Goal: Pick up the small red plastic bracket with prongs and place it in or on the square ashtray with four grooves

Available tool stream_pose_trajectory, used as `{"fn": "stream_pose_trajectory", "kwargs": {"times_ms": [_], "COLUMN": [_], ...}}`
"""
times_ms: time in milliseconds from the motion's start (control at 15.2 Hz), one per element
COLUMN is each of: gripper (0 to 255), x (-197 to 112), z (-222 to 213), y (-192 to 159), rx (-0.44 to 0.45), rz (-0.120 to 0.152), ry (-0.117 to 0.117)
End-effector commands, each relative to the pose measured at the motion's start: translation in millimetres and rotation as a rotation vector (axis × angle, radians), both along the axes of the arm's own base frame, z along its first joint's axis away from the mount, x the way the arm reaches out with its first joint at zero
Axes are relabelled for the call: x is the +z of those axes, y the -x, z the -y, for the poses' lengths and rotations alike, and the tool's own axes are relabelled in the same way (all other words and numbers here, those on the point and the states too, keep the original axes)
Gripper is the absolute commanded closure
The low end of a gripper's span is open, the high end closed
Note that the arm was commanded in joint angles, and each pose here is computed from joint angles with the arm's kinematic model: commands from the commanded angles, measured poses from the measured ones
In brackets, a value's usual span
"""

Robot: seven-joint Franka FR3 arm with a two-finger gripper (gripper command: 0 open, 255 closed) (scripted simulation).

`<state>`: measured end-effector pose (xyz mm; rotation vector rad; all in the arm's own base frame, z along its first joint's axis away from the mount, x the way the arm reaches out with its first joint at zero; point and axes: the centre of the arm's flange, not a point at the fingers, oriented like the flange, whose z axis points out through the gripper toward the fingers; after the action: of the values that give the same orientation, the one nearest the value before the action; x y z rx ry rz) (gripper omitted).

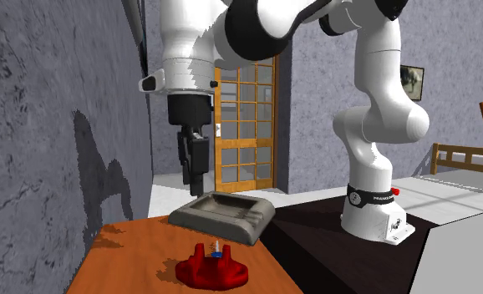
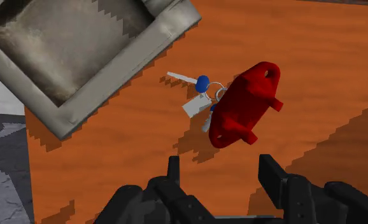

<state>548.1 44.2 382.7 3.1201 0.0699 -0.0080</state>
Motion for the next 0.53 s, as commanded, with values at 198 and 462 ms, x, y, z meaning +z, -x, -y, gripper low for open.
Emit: {"fn": "stream_pose_trajectory", "kwargs": {"times_ms": [198, 462], "gripper": [0, 0], "x": [-52.0, -100.7], "z": [-42.4, -76.4], "y": [5.3, 2.3], "rx": [-0.253, -0.471], "rz": [-0.008, -0.016], "ry": [0.087, 0.163]}}
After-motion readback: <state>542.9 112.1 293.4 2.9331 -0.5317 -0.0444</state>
